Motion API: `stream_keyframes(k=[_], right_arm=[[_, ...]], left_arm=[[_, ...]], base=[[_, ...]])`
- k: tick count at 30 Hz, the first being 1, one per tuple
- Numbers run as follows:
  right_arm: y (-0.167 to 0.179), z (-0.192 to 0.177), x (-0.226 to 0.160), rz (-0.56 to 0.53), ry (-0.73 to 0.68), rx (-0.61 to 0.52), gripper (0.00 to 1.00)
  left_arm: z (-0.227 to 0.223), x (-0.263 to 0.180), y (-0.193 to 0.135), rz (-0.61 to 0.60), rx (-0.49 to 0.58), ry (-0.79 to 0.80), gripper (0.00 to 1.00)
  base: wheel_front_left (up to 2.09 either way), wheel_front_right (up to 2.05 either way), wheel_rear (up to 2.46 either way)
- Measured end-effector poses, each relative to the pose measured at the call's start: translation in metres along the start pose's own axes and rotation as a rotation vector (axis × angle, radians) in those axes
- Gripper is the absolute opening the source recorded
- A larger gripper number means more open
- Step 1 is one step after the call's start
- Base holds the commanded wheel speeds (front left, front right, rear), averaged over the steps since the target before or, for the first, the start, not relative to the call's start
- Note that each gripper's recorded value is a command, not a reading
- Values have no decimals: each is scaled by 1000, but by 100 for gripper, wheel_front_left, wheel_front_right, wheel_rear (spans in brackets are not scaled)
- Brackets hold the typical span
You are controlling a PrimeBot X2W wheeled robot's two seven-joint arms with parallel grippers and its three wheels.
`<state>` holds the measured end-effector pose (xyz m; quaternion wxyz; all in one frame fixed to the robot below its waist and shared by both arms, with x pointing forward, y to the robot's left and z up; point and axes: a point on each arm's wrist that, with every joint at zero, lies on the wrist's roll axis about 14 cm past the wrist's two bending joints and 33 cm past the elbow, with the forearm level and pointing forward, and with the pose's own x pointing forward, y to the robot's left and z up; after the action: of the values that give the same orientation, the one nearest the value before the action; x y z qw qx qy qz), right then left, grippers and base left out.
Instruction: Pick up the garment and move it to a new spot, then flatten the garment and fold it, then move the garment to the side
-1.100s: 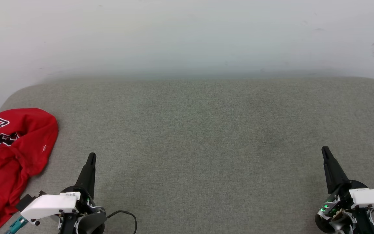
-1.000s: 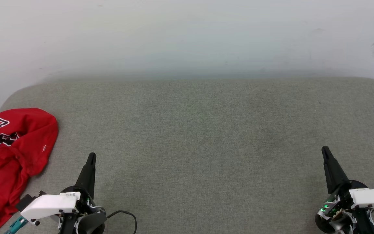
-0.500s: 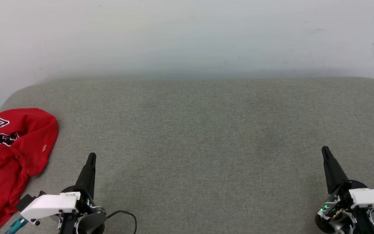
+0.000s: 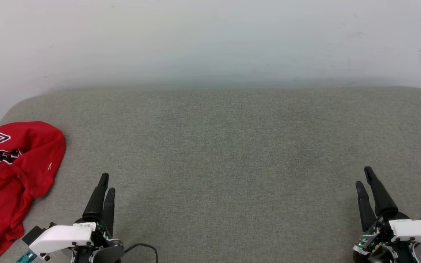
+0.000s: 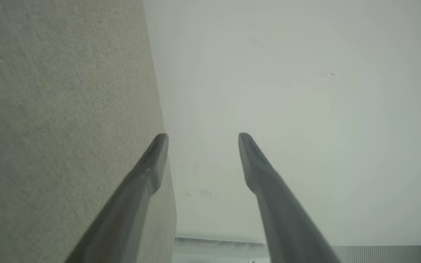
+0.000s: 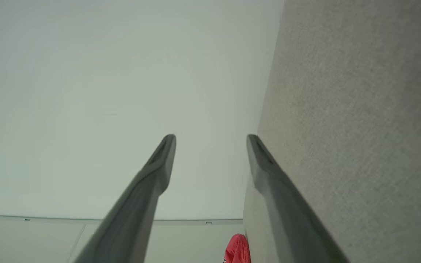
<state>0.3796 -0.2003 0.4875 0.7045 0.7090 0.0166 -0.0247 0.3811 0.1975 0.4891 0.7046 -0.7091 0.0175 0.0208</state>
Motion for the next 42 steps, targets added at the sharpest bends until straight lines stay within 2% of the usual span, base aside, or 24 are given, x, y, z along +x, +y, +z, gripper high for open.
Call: stream_keyframes(k=[12, 18, 25, 32, 42], right_arm=[[13, -5, 4, 40, -15, -34, 100], [15, -8, 6, 43, -7, -128, 100], [24, -7, 10, 66, -14, -342, 100], [31, -7, 11, 88, -20, -621, 100], [39, -11, 12, 123, -32, -925, 100]], left_arm=[[-11, 6, -14, -42, 32, 0, 100], [-16, 9, -23, -67, 127, 6, 100], [-23, 12, -30, -91, 306, 18, 100], [-23, 14, -41, -127, 514, 3, 100], [-24, 13, -61, -198, 777, -33, 100]], base=[[0, 0, 0], [0, 0, 0], [0, 0, 0], [0, 0, 0], [0, 0, 0]])
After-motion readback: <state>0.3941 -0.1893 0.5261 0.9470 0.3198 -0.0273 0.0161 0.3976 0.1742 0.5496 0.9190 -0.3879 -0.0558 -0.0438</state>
